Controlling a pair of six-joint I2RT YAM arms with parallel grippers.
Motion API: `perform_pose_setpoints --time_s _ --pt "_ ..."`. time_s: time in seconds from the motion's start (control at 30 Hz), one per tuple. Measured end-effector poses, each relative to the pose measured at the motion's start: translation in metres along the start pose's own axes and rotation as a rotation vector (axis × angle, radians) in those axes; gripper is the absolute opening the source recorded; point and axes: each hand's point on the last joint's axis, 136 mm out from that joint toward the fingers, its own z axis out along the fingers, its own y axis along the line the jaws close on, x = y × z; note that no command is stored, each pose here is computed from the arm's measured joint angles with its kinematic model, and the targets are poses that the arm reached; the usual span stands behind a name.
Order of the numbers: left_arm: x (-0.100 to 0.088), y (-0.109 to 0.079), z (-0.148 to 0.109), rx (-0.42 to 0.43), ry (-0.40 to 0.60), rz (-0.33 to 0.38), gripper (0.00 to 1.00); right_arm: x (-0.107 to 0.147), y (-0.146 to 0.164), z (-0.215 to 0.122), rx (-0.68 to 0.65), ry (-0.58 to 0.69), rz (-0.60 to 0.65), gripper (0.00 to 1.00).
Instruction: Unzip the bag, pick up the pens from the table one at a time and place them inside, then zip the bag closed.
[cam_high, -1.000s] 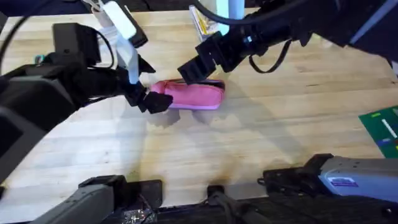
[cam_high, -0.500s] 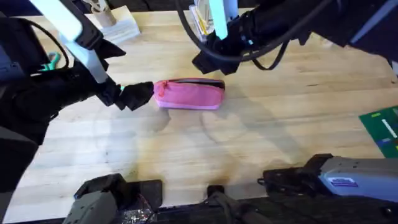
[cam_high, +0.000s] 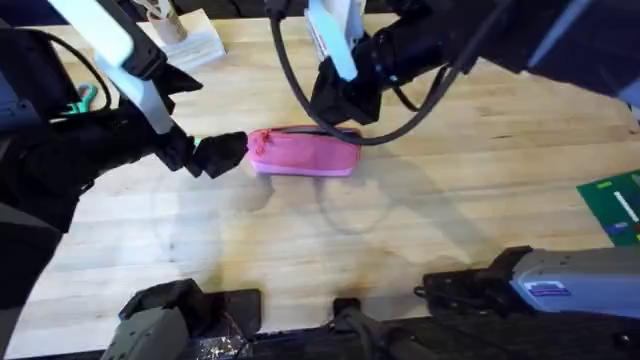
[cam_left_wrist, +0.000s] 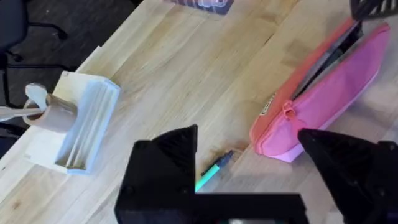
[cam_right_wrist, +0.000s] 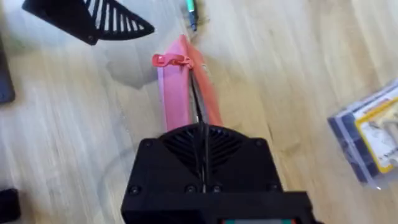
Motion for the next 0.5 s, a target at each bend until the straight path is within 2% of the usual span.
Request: perform_pose_setpoints --time_s 0.1,0.5 --pt "0.000 0.000 0.000 0.000 0.000 0.000 0.993 0.010 0.004 0.022 -0.058 0.036 0.008 0.030" --pt "0.000 0.000 0.000 0.000 0.000 0.000 0.992 0.032 0.006 0.057 -0.122 0.113 0.038 0.030"
